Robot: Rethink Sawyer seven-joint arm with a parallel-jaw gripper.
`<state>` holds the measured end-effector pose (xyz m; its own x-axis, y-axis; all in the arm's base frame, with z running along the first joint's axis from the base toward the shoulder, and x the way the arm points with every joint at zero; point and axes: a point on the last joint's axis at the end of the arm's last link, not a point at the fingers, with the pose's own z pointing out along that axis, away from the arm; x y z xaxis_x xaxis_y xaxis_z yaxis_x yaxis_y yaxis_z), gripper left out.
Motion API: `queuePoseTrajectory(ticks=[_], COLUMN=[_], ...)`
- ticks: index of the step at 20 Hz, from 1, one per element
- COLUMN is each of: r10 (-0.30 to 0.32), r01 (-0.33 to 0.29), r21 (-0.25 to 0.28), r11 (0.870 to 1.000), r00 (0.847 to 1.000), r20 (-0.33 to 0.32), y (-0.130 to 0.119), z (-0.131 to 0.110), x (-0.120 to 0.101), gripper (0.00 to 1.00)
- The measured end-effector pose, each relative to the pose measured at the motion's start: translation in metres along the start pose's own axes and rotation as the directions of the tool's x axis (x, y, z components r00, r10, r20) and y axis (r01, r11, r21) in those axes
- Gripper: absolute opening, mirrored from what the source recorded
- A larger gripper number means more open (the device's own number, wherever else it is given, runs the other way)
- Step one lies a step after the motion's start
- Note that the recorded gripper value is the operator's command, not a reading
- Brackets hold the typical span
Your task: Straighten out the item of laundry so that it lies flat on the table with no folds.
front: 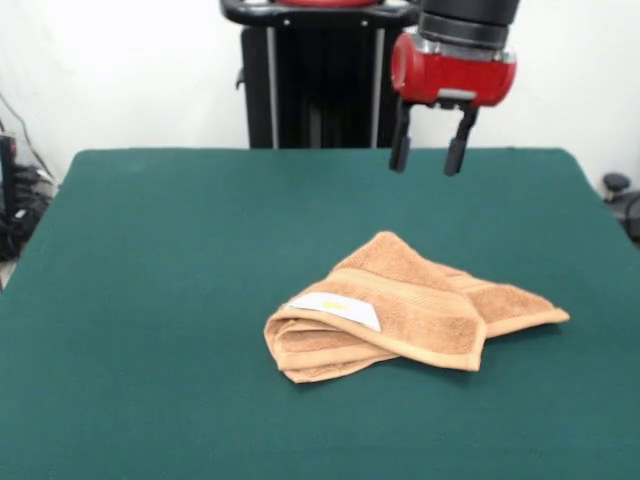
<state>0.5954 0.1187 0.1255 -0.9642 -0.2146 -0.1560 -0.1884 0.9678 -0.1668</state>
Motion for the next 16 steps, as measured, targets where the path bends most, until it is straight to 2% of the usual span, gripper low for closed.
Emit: queuePoseTrajectory(ticks=[2, 8, 12, 16], r10=[0.039, 0.099, 0.134, 0.164], r01=[-0.039, -0.1, -0.135, -0.166], r21=[-0.018, -0.031, -0.041, -0.069], r11=[0.999, 0.995, 0.99, 0.984], r00=[0.999, 0.995, 0.991, 0.986], r20=[-0.015, -0.013, -0.008, -0.029], y=[-0.005, -0.025, -0.035, -0.036], z=[0.005, 0.026, 0.042, 0.057], x=[0.013, 0.037, 0.047, 0.053], gripper=[1.0, 1.0, 1.0, 1.0])
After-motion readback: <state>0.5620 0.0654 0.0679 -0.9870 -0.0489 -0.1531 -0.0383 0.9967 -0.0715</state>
